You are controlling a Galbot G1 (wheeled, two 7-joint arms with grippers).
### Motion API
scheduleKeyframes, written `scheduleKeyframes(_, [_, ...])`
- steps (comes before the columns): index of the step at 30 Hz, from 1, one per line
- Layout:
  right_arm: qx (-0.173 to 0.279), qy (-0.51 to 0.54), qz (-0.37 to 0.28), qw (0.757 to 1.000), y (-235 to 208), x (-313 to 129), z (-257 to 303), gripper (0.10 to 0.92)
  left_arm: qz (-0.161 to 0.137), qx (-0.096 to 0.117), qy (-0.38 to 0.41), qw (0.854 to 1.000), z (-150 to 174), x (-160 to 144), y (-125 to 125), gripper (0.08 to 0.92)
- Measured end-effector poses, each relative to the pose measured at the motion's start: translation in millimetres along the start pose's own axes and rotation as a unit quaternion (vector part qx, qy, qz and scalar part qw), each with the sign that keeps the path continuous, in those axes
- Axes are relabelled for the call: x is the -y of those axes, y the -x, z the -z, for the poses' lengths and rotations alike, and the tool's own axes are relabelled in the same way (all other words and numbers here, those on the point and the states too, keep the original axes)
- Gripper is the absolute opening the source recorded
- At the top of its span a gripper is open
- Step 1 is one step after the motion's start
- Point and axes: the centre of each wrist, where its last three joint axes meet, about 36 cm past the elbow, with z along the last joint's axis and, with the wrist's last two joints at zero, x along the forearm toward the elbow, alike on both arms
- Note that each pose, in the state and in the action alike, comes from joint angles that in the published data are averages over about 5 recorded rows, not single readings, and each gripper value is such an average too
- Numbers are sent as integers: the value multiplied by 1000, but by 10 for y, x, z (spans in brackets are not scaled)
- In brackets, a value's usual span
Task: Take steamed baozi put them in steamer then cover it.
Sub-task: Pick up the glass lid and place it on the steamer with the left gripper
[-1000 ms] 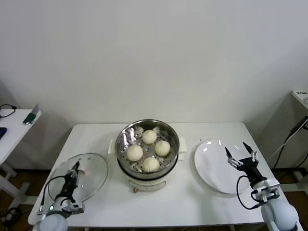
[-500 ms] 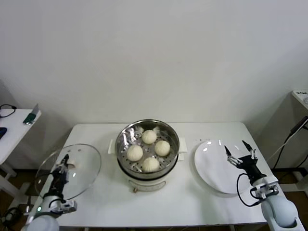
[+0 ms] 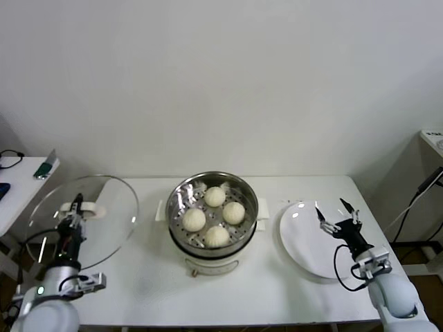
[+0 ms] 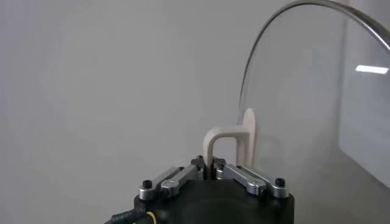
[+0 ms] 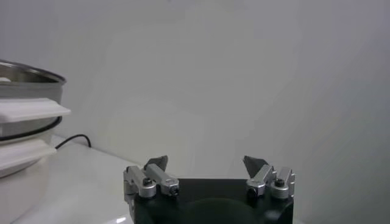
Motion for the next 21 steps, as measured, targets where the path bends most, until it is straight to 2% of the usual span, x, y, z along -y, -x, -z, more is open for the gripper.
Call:
scheduleKeyframes(10, [0,-5,7,1000,149,-96,-16,823,15,32,-22,999,590,-399,261,149])
scheduleKeyframes(16, [0,-7,7,1000,208,-124,-25,823,5,52,-46,998,1038,-600,386,149])
scheduleKeyframes(21, [1,-8,6,1000,228,-152,-26,823,-14,68,-61,996,1411,-656,392,149])
